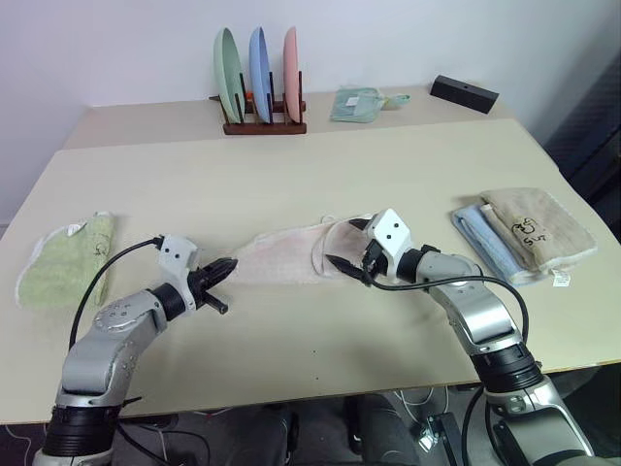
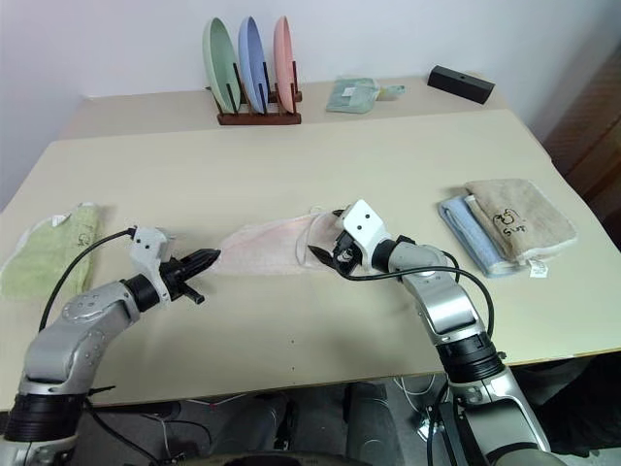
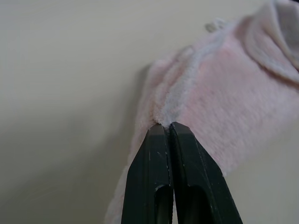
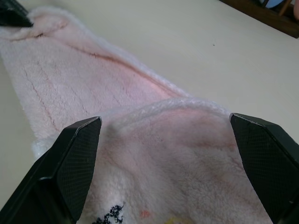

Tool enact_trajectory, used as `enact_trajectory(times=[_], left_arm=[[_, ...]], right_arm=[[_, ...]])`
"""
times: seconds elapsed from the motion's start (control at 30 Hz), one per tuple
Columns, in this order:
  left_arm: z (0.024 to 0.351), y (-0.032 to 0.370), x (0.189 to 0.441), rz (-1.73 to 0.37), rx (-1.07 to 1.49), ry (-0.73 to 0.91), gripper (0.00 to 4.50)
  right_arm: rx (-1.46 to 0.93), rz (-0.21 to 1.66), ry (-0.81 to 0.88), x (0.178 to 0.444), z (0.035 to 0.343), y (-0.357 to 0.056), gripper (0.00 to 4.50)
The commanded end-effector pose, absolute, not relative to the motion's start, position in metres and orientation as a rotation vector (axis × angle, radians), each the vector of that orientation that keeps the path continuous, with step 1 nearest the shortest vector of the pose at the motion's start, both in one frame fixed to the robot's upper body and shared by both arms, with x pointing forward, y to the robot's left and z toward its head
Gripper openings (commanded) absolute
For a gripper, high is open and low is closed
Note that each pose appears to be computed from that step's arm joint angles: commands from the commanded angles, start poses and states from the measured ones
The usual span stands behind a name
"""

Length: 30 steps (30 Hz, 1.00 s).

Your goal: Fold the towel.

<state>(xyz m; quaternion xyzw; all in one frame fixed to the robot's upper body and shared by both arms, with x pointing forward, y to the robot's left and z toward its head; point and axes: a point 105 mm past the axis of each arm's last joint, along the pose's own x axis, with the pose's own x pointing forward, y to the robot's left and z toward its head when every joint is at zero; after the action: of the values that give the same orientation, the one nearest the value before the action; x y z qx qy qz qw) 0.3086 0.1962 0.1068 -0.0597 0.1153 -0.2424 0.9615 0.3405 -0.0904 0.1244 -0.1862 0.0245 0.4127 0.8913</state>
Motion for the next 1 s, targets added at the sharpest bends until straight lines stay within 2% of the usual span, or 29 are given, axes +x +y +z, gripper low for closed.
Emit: enact_trajectory(times=[0.03, 0.17, 0.33, 0.37, 0.4, 0.47, 0.6, 0.73, 0.9, 0.97, 1.0], left_arm=[[0.113, 0.225, 0.321, -0.298, -0.36, 0.228, 0.06], [0.111, 0.236, 0.329, -0.196, -0.55, 0.234, 0.06], [0.113, 0.224, 0.328, -0.263, -0.495, 0.254, 0.06], [0.114, 0.222, 0.328, -0.282, -0.487, 0.253, 0.62], [0.114, 0.22, 0.328, -0.294, -0.484, 0.252, 0.93], [0.12, 0.224, 0.329, -0.287, -0.504, 0.225, 1.94], [0.129, 0.264, 0.333, -0.096, -0.566, 0.177, 3.97], [0.138, 0.279, 0.328, -0.01, -0.579, 0.136, 3.97], [0.142, 0.271, 0.284, -0.127, -0.654, 0.133, 3.97], [0.139, 0.256, 0.267, -0.211, -0.75, 0.153, 4.5], [0.139, 0.252, 0.263, -0.23, -0.774, 0.159, 4.5]], right_arm=[[-0.403, 0.875, -0.022, 0.337, 0.139, -0.082, 4.5], [-0.404, 0.877, -0.019, 0.336, 0.137, -0.082, 4.5], [-0.406, 0.882, -0.018, 0.334, 0.137, -0.081, 4.5], [-0.407, 0.883, -0.018, 0.334, 0.137, -0.081, 4.5], [-0.408, 0.883, -0.018, 0.334, 0.137, -0.081, 4.5], [-0.41, 0.883, -0.018, 0.334, 0.137, -0.08, 4.5], [-0.412, 0.876, -0.017, 0.333, 0.137, -0.082, 4.5], [-0.412, 0.875, -0.015, 0.331, 0.137, -0.084, 4.5], [-0.408, 0.873, -0.01, 0.33, 0.135, -0.083, 4.5], [-0.409, 0.881, -0.008, 0.33, 0.134, -0.082, 4.5], [-0.409, 0.883, -0.008, 0.33, 0.134, -0.082, 4.5]])
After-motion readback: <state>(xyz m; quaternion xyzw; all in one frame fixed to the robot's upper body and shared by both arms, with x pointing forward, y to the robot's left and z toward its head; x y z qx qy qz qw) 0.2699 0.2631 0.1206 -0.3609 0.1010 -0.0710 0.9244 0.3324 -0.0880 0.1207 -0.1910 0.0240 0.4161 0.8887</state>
